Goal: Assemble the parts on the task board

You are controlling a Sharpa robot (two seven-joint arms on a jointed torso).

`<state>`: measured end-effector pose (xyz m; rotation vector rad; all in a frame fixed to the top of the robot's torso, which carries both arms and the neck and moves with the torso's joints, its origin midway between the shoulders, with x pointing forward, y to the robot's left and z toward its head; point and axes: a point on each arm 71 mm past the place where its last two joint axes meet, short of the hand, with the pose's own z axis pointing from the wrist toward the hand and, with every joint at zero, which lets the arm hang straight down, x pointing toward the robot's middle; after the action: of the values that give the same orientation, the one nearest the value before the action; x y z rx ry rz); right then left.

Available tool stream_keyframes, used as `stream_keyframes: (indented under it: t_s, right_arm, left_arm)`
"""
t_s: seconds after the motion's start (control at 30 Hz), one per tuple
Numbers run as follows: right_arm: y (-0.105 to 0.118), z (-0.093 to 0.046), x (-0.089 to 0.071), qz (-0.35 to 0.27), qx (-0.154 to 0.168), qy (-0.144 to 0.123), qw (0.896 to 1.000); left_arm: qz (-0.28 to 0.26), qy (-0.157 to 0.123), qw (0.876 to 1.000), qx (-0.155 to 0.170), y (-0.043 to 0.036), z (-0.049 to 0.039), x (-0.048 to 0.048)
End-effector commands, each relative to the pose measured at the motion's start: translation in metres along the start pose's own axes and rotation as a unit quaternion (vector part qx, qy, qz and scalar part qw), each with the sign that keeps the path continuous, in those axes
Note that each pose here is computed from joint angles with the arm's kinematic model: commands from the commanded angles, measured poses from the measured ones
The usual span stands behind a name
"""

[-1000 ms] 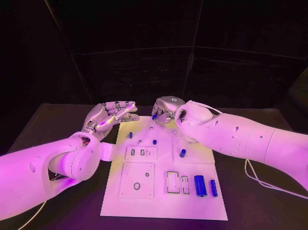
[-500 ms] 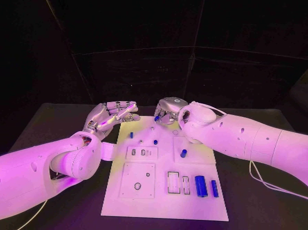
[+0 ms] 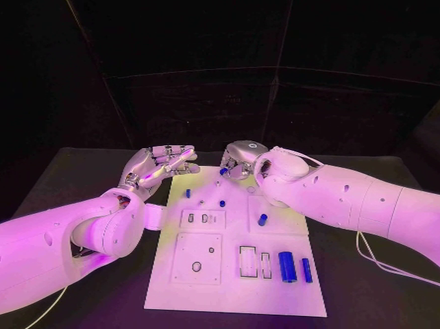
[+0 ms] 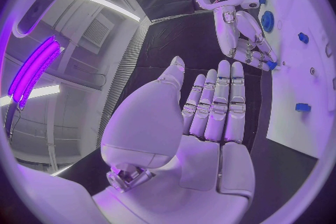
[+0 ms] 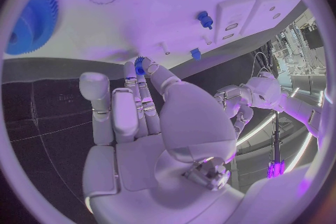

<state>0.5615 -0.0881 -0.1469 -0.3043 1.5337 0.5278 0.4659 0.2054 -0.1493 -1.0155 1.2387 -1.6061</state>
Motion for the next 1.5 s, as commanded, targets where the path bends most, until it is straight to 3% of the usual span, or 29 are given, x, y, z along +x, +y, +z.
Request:
stream_keyframes:
  t_s: [0.03,0.57,0.77,1.03,1.3,1.5]
  right_arm:
    - [0.003,0.000,0.001,-0.003,-0.005,0.003,1.000]
    - [0.005,0.003,0.001,0.001,-0.005,-0.002,1.000]
    - [-0.001,-0.002,-0.002,0.004,-0.001,-0.016,1.000]
    - [-0.026,-0.035,-0.025,0.047,0.023,-0.047,0.998]
    - [-0.070,-0.075,-0.036,0.113,0.101,-0.002,0.988]
    - [-0.094,-0.087,-0.036,0.120,0.142,0.024,0.982]
  left_arm:
    - [-0.001,0.007,1.000,0.004,-0.0014,0.0006,0.0011]
    - [-0.002,0.008,1.000,0.003,-0.0013,0.0010,0.0010]
    - [-0.001,0.008,1.000,0.002,-0.0014,0.0007,-0.0001]
    - [0.001,0.005,1.000,0.002,-0.0019,0.0000,-0.0047]
    - [0.003,0.001,1.000,0.001,-0.0010,0.0011,-0.0085]
    - [0.002,0.002,1.000,0.001,-0.0005,0.0018,-0.0081]
